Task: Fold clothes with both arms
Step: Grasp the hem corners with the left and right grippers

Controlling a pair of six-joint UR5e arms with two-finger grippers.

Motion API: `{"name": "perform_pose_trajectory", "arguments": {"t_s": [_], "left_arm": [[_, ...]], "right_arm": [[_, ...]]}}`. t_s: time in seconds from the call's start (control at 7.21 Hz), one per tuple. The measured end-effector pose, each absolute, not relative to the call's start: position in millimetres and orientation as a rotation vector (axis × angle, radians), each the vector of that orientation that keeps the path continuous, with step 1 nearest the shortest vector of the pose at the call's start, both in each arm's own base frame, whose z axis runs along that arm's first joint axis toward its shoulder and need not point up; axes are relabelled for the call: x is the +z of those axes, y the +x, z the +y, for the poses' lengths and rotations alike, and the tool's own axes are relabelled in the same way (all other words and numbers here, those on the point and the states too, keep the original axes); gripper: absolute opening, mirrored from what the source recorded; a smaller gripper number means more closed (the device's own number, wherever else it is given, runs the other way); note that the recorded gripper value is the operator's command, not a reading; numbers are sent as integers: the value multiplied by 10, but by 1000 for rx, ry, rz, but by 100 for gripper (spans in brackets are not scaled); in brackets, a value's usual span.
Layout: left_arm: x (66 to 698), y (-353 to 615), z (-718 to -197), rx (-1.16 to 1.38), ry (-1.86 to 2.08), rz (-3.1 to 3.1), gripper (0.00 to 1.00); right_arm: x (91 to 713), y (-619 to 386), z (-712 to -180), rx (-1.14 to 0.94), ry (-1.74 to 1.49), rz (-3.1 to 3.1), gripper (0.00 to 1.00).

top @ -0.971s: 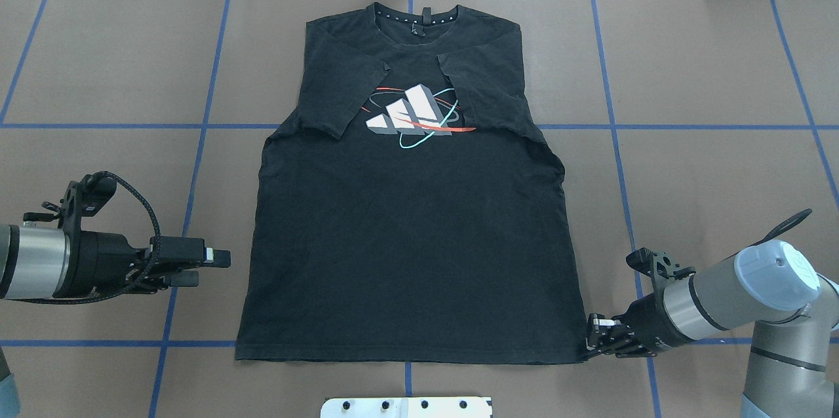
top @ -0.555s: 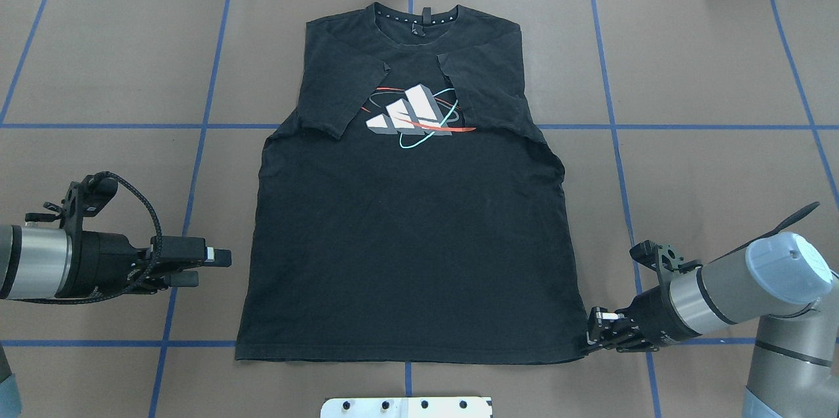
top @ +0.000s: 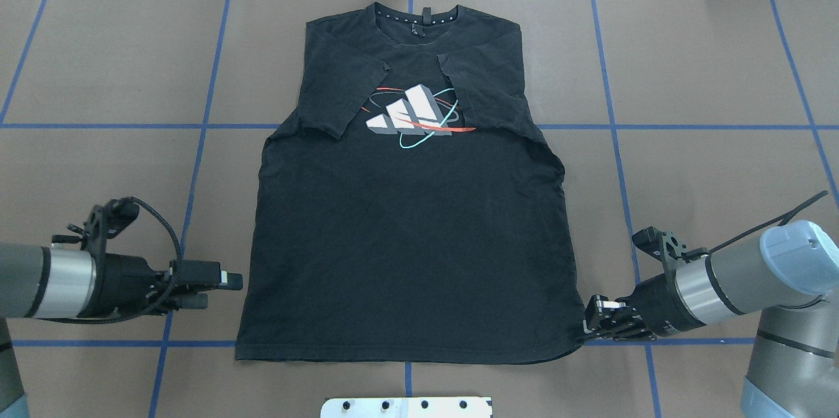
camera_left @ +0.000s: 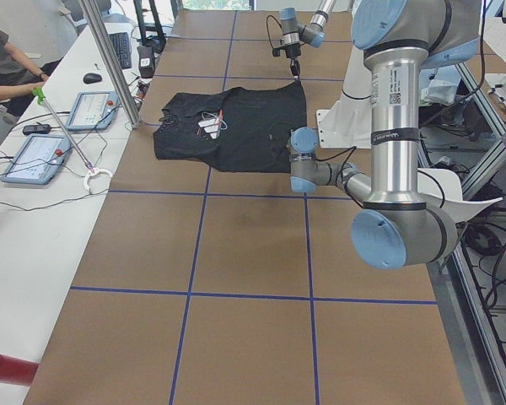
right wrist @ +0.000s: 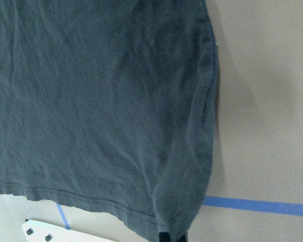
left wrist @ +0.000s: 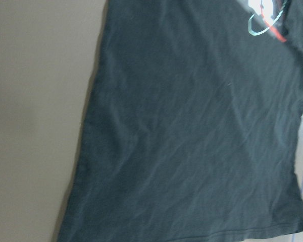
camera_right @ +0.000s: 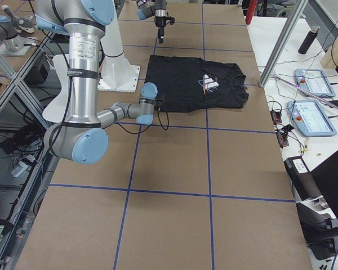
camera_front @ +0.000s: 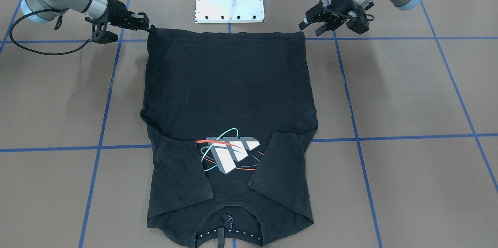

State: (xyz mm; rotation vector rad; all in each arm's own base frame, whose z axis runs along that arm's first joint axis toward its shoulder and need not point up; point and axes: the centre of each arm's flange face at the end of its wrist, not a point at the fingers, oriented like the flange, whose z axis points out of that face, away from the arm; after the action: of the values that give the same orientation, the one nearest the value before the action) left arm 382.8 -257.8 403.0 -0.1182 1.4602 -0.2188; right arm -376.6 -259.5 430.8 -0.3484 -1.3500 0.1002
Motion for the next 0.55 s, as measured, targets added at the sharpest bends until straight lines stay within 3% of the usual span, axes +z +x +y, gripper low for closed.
{"name": "perform_pose_trajectory", "arguments": {"t_s": [0.55], "left_arm": [[4258, 4079, -2386, -229, -163, 1409, 97]], "right_arm": [[4241, -3730, -2629, 93, -331, -1385, 0]]}}
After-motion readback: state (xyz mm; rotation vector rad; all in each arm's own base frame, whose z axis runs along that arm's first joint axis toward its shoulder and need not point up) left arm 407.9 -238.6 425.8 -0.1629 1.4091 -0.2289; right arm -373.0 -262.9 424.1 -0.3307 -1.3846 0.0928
